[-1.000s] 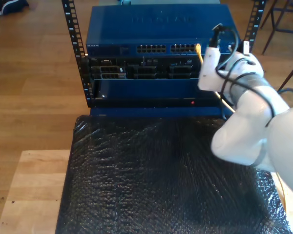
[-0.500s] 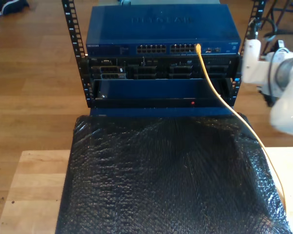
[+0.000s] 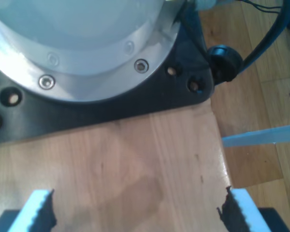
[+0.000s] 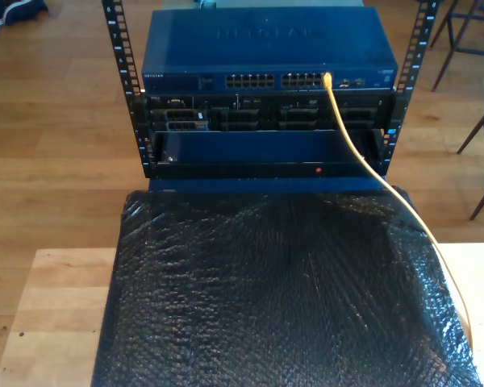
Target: Grab the cable and plug it in
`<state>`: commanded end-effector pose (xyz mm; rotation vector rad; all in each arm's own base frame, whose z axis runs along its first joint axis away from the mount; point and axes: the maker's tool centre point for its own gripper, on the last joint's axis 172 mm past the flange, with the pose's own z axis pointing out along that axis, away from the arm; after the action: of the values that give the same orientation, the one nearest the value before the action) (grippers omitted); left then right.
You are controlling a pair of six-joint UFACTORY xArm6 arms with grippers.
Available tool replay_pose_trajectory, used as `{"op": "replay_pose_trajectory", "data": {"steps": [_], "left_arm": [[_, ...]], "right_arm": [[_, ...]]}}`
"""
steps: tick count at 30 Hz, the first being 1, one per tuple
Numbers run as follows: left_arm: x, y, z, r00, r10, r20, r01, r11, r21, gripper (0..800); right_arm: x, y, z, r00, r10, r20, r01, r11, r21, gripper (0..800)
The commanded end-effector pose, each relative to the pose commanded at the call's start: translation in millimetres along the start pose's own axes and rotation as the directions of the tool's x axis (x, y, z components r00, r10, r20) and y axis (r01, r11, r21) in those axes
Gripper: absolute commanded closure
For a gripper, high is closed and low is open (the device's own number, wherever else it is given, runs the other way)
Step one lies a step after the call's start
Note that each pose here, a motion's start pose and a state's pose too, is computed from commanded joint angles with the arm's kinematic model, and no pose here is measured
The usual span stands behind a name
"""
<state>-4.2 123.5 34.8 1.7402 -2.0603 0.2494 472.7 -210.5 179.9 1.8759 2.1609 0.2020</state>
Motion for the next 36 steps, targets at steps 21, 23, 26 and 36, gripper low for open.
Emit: {"op": "replay_pose_trajectory", "data": {"steps": [21, 23, 26, 36], "left_arm": [[0.0, 0.0, 0.0, 1.0, 0.0, 0.0, 0.0, 1.0, 0.0, 0], [0.0, 0.0, 0.0, 1.0, 0.0, 0.0, 0.0, 1.0, 0.0, 0], [0.0, 0.0, 0.0, 1.0, 0.0, 0.0, 0.0, 1.0, 0.0, 0], [0.0, 0.0, 0.0, 1.0, 0.0, 0.0, 0.0, 1.0, 0.0, 0]], "right_arm": [[-31.3, -230.2, -74.7, 0.958, 0.094, -0.27, -0.011, 0.957, 0.291, 2], [-27.9, -249.1, -80.1, 0.955, 0.087, -0.283, -0.002, 0.958, 0.286, 2], [-29.8, -279.9, -89.4, 0.957, 0.094, -0.276, -0.016, 0.961, 0.275, 2], [-2.3, -376.8, -115.8, 0.952, 0.059, -0.301, 0.02, 0.968, 0.252, 2]]}}
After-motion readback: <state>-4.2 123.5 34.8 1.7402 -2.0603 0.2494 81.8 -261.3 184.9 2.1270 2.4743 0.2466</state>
